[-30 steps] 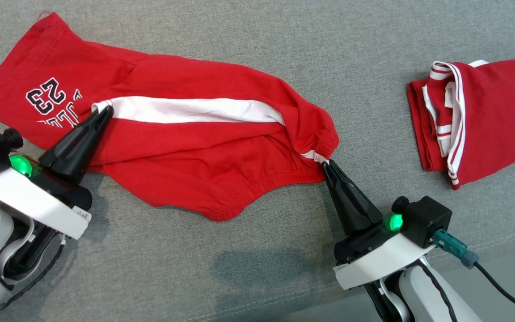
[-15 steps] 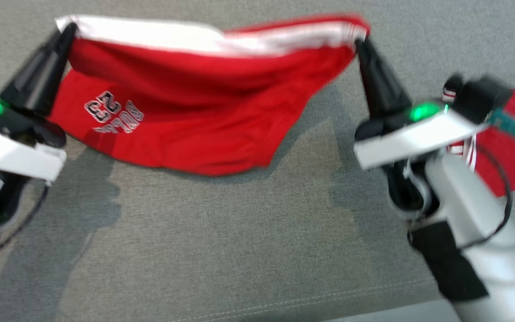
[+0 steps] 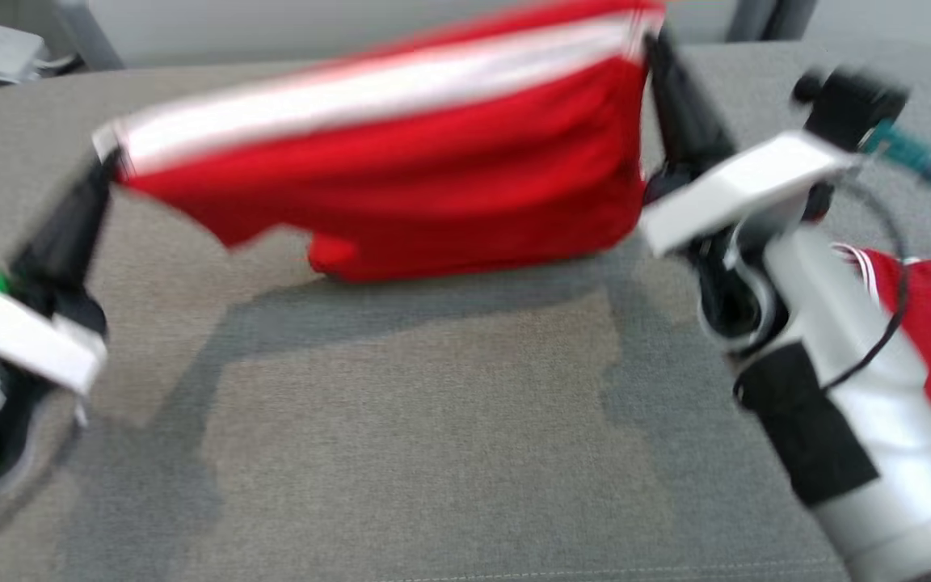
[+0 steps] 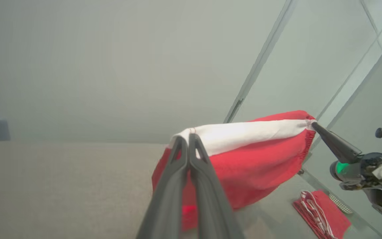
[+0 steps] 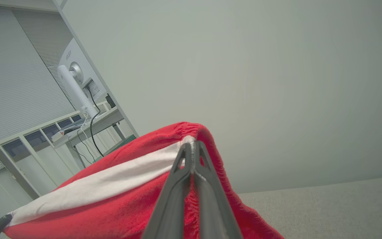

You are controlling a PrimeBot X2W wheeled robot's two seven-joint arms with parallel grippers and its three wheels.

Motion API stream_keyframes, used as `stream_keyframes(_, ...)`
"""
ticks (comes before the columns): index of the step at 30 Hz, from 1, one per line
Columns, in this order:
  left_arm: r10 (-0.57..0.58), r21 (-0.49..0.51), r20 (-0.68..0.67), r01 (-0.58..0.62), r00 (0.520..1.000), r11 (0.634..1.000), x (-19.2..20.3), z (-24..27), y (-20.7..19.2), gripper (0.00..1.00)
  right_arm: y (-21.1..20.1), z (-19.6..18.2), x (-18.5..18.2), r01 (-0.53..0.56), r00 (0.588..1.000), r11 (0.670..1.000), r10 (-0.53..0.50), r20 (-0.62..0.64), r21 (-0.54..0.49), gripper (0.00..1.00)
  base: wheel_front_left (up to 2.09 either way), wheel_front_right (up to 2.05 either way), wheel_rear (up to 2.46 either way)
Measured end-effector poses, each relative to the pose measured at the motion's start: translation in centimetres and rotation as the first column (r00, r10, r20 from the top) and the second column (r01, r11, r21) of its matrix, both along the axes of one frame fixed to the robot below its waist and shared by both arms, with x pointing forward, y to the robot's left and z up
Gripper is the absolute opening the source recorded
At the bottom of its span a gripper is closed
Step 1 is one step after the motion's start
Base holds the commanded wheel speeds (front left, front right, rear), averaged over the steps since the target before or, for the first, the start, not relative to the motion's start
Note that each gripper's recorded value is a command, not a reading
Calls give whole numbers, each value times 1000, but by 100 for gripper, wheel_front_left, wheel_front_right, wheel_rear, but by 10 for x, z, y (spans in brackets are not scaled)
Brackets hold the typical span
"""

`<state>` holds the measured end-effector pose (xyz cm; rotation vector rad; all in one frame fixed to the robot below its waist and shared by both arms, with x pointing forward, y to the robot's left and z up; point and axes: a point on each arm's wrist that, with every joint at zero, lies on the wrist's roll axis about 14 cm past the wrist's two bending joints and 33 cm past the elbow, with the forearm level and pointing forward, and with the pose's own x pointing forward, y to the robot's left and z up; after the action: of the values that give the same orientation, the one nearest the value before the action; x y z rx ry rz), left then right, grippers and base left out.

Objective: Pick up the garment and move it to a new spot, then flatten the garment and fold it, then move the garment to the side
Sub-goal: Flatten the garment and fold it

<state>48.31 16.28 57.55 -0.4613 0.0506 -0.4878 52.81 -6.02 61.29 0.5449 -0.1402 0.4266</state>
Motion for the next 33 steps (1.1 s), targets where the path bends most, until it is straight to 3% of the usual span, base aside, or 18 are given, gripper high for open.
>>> stream_keyframes(1, 0, 0, 0, 0, 1000, 1000, 0, 0, 0, 0, 0, 0, 0, 0, 1000, 1000, 0, 0, 0, 0, 0, 0, 0)
stream_keyframes(4, 29, -48, -174, -38, 984, 998, -39, -50, 6, 0, 23, -42, -30, -91, 984, 996, 90, -155, 2, 0, 0, 0, 0)
stream_keyframes(7, 40, -44, -288, -55, 957, 998, -76, -86, 9, 0, 42, -77, -63, -205, 929, 979, 193, -315, -6, 0, 0, 0, 0)
stream_keyframes(12, -20, -15, -460, 14, 888, 1000, -132, -127, 1, 0, 60, -113, -128, -433, 750, 901, 375, -544, 25, 0, 0, 0, 0)
stream_keyframes(17, -112, 13, -600, 149, 792, 989, -168, -150, -4, 0, 63, -151, -185, -546, 550, 829, 464, -695, 122, 0, 0, 0, 0)
stream_keyframes(21, -135, 24, -700, 211, 702, 977, -187, -168, 4, 0, 68, -187, -226, -566, 402, 803, 469, -786, 190, 0, 0, 0, 0)
stream_keyframes(23, -156, -12, -747, 222, 647, 975, -191, -178, 0, 0, 70, -200, -229, -557, 381, 810, 444, -811, 181, 0, 0, 0, 0)
stream_keyframes(24, -171, -35, -775, 229, 608, 973, -193, -183, -3, 0, 67, -205, -225, -554, 386, 818, 420, -821, 158, 0, 0, 0, 0)
stream_keyframes(26, -177, -76, -819, 204, 546, 976, -187, -199, -7, 0, 67, -205, -199, -513, 452, 845, 415, -789, 151, 0, 0, 0, 0)
stream_keyframes(27, -185, -97, -828, 189, 530, 977, -176, -203, -10, 0, 65, -201, -175, -477, 518, 869, 400, -756, 132, 0, 0, 0, 0)
stream_keyframes(28, -177, -104, -808, 160, 563, 982, -151, -202, -11, 0, 62, -193, -142, -424, 605, 899, 373, -703, 112, 0, 0, 0, 0)
stream_keyframes(29, -150, -101, -759, 113, 633, 988, -114, -194, -9, 0, 56, -179, -103, -360, 700, 928, 335, -631, 93, 0, 0, 0, 0)
stream_keyframes(31, -55, -119, -496, -6, 866, 993, -12, -131, 1, 0, 30, -129, -14, -185, 888, 980, 198, -415, 72, 0, 0, 0, 0)
stream_keyframes(32, -15, -171, -324, -43, 946, 984, 35, -79, 6, 0, 11, -93, 27, -89, 953, 992, 110, -282, 85, 0, 0, 0, 0)
stream_keyframes(33, 9, -231, -142, -42, 990, 972, 69, -19, 9, 0, -7, -53, 61, -8, 988, 992, 27, -151, 123, 0, 0, 0, 0)
